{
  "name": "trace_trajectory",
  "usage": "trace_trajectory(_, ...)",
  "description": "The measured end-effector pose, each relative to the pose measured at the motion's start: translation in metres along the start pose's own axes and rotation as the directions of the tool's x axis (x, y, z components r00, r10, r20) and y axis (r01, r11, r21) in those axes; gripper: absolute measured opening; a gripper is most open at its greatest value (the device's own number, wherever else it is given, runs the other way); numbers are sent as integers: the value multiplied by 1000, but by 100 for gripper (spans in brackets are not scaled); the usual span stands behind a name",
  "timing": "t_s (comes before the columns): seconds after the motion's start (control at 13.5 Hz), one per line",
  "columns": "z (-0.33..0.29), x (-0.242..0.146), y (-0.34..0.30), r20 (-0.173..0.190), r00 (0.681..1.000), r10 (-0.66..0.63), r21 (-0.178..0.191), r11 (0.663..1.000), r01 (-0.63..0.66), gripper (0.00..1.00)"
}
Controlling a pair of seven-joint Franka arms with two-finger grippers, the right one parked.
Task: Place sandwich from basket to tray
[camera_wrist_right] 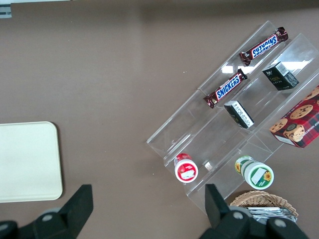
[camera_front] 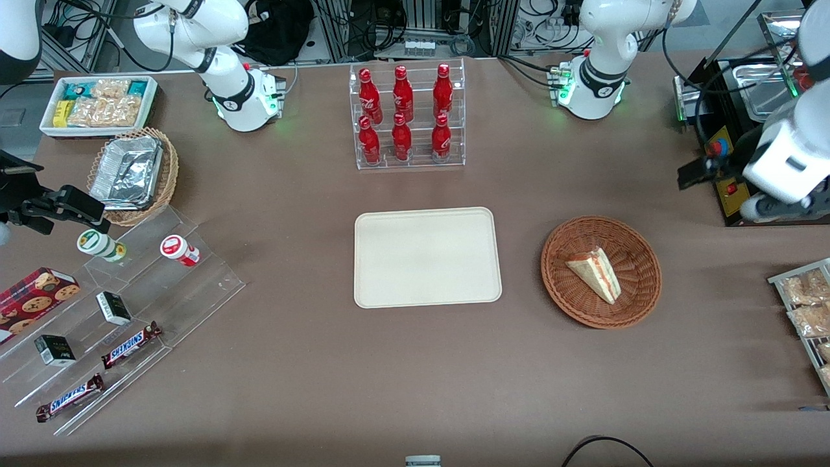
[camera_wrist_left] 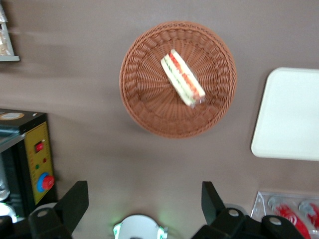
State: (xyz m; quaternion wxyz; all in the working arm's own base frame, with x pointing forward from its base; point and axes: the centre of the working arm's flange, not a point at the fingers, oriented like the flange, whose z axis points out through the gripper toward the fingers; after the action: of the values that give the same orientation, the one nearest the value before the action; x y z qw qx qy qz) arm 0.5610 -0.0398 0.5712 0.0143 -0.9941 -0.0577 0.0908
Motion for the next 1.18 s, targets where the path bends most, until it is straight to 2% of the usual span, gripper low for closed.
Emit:
trace_trajectory(0.22,44,11,11,2,987,-158,2,987,158,100)
trace_trajectory(0.37,72,14,32,-23,969,-246,-4,969,246,100)
trace_trajectory(0.59,128,16,56,-93,929,-358,-50,934,355,100)
trace_trajectory(0.89,178,8,65,-140,869,-475,-113,880,462,100)
trace_trajectory(1.03,203,5,64,-154,845,-512,-142,858,494,100)
trace_trajectory(1.18,226,2,63,-142,844,-517,-136,855,501,100)
